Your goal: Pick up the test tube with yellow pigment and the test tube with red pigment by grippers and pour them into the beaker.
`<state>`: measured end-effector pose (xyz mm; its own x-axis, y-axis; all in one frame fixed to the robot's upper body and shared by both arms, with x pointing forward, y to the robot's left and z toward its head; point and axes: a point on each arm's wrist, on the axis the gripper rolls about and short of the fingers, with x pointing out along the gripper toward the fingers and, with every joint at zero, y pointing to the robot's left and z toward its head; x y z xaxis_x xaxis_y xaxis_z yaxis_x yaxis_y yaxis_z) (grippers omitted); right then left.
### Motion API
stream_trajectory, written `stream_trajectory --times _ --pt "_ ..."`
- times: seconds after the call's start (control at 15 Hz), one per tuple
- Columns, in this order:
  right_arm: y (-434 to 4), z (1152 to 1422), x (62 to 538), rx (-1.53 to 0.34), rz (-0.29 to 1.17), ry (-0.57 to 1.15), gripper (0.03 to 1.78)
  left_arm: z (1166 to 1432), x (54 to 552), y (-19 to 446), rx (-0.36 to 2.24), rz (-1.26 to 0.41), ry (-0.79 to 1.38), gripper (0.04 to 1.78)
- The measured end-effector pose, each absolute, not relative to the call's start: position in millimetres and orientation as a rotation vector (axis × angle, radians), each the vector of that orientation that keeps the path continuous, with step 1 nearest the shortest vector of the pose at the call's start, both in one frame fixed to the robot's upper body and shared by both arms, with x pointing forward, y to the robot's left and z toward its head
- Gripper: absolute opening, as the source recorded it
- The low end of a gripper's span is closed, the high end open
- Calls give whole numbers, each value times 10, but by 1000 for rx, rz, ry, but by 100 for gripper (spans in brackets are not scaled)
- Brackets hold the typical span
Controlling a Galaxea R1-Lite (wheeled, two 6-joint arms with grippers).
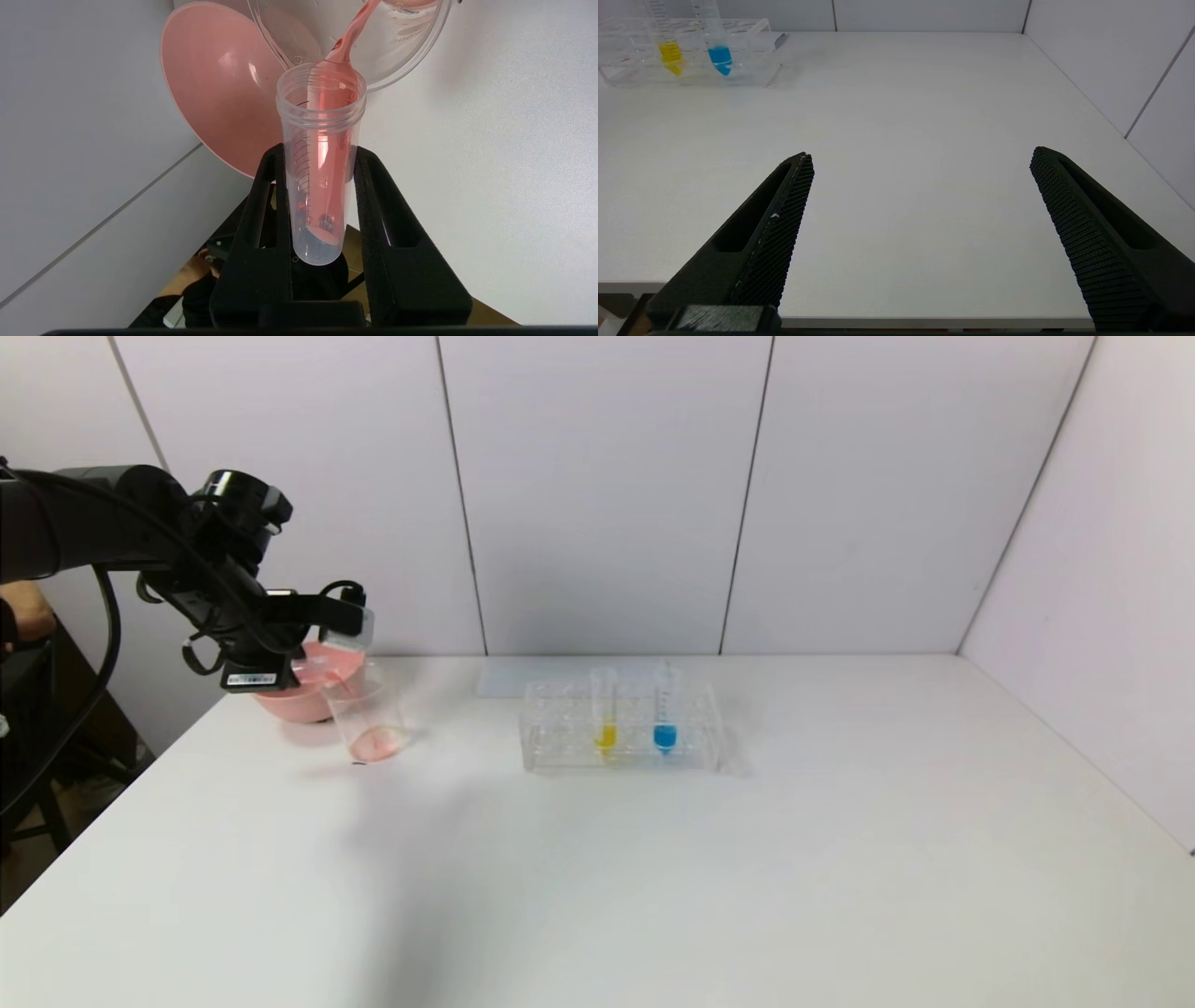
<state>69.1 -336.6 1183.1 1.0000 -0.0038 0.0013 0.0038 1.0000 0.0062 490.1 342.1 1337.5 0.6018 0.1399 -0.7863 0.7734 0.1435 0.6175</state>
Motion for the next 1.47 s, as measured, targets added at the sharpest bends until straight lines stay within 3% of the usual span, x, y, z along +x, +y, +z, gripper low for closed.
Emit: stream_trajectory --times 1.47 --pt "-3366 11831 691 6 -4 -1 170 13452 4921 3315 1602 -493 860 44"
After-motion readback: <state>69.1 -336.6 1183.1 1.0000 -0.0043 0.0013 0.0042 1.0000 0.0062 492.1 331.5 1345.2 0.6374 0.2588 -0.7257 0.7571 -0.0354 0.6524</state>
